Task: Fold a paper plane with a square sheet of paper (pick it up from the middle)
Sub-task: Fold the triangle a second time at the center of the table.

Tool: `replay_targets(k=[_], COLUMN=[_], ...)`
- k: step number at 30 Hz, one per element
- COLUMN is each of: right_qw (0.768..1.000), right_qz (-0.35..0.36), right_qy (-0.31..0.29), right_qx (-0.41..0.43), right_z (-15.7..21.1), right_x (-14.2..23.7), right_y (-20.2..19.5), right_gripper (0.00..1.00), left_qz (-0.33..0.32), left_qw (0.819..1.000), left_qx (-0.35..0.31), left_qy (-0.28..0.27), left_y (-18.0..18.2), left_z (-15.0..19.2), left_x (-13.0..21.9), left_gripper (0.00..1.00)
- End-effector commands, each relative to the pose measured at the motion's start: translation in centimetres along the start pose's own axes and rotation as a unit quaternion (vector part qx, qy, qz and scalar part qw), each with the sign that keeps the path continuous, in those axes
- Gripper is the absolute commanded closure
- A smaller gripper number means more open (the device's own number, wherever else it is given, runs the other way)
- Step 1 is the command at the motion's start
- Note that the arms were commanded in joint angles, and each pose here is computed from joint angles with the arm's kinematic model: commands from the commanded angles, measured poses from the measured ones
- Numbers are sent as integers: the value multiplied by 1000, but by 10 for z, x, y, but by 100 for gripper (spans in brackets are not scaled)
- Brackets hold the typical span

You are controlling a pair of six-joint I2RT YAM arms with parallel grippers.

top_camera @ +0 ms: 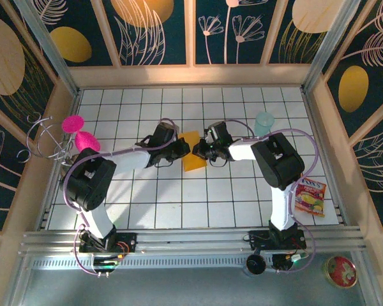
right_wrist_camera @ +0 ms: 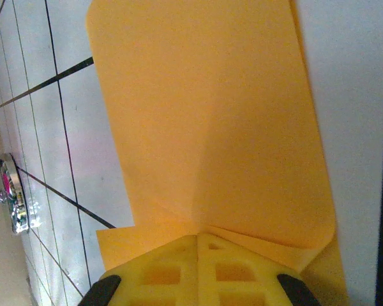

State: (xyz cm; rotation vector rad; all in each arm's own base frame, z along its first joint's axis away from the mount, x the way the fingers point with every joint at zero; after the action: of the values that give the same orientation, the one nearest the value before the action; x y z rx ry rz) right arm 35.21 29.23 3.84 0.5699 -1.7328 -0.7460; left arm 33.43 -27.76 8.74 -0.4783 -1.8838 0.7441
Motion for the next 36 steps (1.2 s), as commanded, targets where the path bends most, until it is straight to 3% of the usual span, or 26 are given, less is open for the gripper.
replay_targets(k=[1, 24, 36], right_qw=[995, 993, 993], right_qz=[88, 98, 99], right_qy=[33, 40, 40], right_qx=[-41, -50, -54], right_z=[28, 31, 32], right_x=[-14, -17, -17], right_y=[-57, -63, -64], right_gripper=[100, 100, 100], left_qz=[-10, -72, -84], left_qw=[999, 992, 989], left_qx=[18, -48, -49], left_qy=[35, 92, 108], left_y=[13, 14, 29], left_z=[25, 34, 48], left_x=[-4, -35, -28], left_gripper=[100, 100, 100])
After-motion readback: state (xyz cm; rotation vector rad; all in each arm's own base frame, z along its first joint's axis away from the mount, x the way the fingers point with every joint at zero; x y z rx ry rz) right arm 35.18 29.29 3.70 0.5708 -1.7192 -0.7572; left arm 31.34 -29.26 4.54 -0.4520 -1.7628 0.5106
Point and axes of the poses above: each hand's point on the last joint's axis, 136 mm out from that joint toward the fingers, its own x axis back along the fingers, its own y axis along the line the jaws close on, z = x × y, the point moved 3 cm from there along x, back along the fingers
